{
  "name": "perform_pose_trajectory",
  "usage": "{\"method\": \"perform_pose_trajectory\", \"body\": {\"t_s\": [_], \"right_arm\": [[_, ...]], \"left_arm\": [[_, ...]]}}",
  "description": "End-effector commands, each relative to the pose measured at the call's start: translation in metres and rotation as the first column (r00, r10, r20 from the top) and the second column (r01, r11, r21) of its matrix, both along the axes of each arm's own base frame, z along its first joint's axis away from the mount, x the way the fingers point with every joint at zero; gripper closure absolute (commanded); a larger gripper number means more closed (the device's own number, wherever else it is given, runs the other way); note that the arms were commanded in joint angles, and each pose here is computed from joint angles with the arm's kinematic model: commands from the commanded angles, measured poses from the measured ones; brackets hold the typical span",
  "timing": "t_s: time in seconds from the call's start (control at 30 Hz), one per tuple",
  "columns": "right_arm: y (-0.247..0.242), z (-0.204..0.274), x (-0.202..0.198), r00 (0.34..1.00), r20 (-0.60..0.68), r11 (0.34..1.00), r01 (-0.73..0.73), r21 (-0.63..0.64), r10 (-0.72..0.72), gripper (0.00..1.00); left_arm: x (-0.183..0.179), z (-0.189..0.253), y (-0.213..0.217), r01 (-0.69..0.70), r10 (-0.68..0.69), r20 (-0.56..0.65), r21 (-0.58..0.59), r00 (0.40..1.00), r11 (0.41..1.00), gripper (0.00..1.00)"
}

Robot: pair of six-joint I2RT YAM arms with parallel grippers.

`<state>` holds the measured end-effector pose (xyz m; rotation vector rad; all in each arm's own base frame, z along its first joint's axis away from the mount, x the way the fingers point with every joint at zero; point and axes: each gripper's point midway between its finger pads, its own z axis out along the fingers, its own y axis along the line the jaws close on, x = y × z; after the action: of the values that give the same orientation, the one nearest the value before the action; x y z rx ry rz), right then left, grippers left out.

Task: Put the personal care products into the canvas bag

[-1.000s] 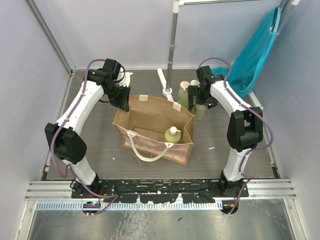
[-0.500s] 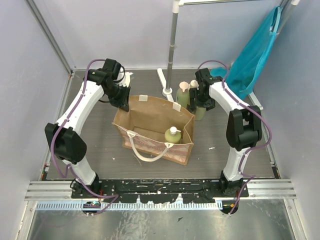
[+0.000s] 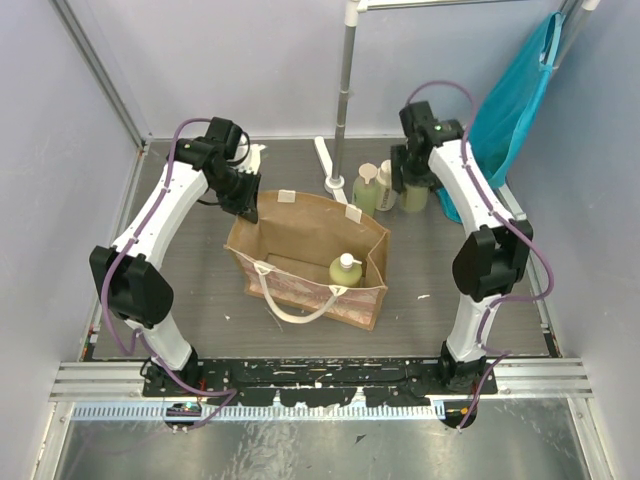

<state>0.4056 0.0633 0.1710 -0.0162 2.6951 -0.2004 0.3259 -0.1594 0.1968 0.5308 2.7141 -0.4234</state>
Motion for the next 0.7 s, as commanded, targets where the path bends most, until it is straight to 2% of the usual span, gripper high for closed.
{"method": "perform_pose_trajectory", "body": {"t_s": [0.0,0.13,0.3,0.43,0.57,0.67], "right_arm": [[-0.012,0.133,0.016,0.942,0.335,1.0,0.015,0.006,-0.016,0.99],[0.001,0.19,0.018,0.885,0.465,0.996,-0.072,0.061,0.035,0.99],[0.043,0.249,0.011,0.78,0.619,0.936,-0.283,0.21,0.097,0.99],[0.082,0.274,-0.006,0.744,0.652,0.829,-0.451,0.331,0.144,0.99],[0.107,0.289,-0.028,0.703,0.683,0.744,-0.562,0.362,0.199,0.99],[0.129,0.295,-0.049,0.676,0.696,0.651,-0.645,0.401,0.242,0.99]], "left_arm": [[0.003,-0.001,0.006,0.005,-0.005,0.007,0.019,1.0,1.0,1.0],[0.003,-0.004,0.005,0.009,-0.009,0.004,0.015,1.0,1.0,1.0],[0.005,-0.007,0.005,0.015,-0.015,0.006,0.014,1.0,1.0,1.0],[0.004,-0.007,0.005,0.019,-0.019,0.006,0.015,1.0,1.0,1.0],[0.003,-0.008,0.006,0.02,-0.02,0.006,0.019,1.0,1.0,1.0],[0.003,-0.008,0.006,0.023,-0.023,0.006,0.018,1.0,1.0,1.0]]}}
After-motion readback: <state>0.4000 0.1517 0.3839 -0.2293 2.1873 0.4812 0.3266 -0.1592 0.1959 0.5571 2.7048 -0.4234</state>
